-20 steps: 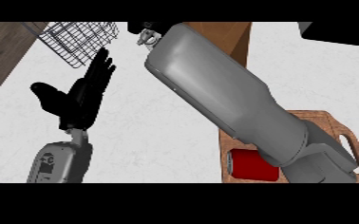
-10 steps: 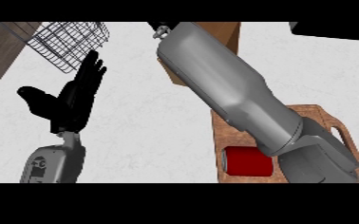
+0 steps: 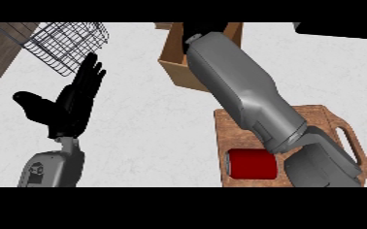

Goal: Pick the cupcake from the cutting board and place it in the cardboard box

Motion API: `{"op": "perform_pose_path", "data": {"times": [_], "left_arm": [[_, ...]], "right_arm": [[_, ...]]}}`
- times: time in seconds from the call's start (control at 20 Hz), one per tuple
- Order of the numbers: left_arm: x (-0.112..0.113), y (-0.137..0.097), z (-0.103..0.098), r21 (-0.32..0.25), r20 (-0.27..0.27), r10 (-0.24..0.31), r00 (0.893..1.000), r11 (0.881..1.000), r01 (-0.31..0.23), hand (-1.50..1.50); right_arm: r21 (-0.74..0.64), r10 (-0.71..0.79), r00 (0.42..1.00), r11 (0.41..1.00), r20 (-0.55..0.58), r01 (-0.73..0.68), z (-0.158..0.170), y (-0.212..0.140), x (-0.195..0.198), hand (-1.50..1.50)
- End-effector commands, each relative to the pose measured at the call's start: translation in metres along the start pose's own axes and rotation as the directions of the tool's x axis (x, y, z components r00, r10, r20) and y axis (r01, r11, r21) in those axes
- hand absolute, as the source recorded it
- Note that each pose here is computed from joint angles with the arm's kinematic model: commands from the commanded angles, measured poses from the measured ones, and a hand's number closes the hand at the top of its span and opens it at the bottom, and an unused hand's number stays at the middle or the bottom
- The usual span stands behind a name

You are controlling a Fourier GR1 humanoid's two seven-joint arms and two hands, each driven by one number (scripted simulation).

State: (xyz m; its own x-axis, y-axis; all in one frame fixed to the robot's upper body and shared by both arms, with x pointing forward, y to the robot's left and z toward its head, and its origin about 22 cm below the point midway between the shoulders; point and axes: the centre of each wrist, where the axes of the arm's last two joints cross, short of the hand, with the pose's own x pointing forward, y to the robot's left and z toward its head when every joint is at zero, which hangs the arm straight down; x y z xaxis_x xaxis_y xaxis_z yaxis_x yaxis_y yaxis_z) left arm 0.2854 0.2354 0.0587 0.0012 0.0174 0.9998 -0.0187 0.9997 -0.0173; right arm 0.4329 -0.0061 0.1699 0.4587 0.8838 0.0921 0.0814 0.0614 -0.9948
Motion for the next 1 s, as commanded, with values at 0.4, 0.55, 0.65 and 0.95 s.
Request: {"op": "perform_pose_path", "data": {"times": [0.4,0.55,0.65,0.95], "left_arm": [[0.000,0.009,0.006,0.019,-0.015,-0.002,1.000,1.000,0.002,0.00],[0.001,0.009,0.006,0.023,-0.006,0.011,1.000,1.000,-0.011,0.00],[-0.001,0.011,0.005,0.058,-0.010,0.010,1.000,0.998,-0.009,0.00],[-0.003,0.012,0.013,0.054,-0.016,0.002,1.000,0.999,-0.001,0.00]], "right_arm": [[-0.257,-0.266,0.953,0.920,0.142,0.295,0.004,0.002,0.003,-1.50],[-0.304,-0.421,0.884,0.831,0.203,0.466,0.009,-0.011,0.009,-1.50],[-0.287,-0.500,0.846,0.796,0.186,0.533,0.009,-0.012,0.007,-1.50],[-0.258,-0.803,0.574,0.527,0.162,0.810,0.012,-0.029,0.002,-1.50]]}}
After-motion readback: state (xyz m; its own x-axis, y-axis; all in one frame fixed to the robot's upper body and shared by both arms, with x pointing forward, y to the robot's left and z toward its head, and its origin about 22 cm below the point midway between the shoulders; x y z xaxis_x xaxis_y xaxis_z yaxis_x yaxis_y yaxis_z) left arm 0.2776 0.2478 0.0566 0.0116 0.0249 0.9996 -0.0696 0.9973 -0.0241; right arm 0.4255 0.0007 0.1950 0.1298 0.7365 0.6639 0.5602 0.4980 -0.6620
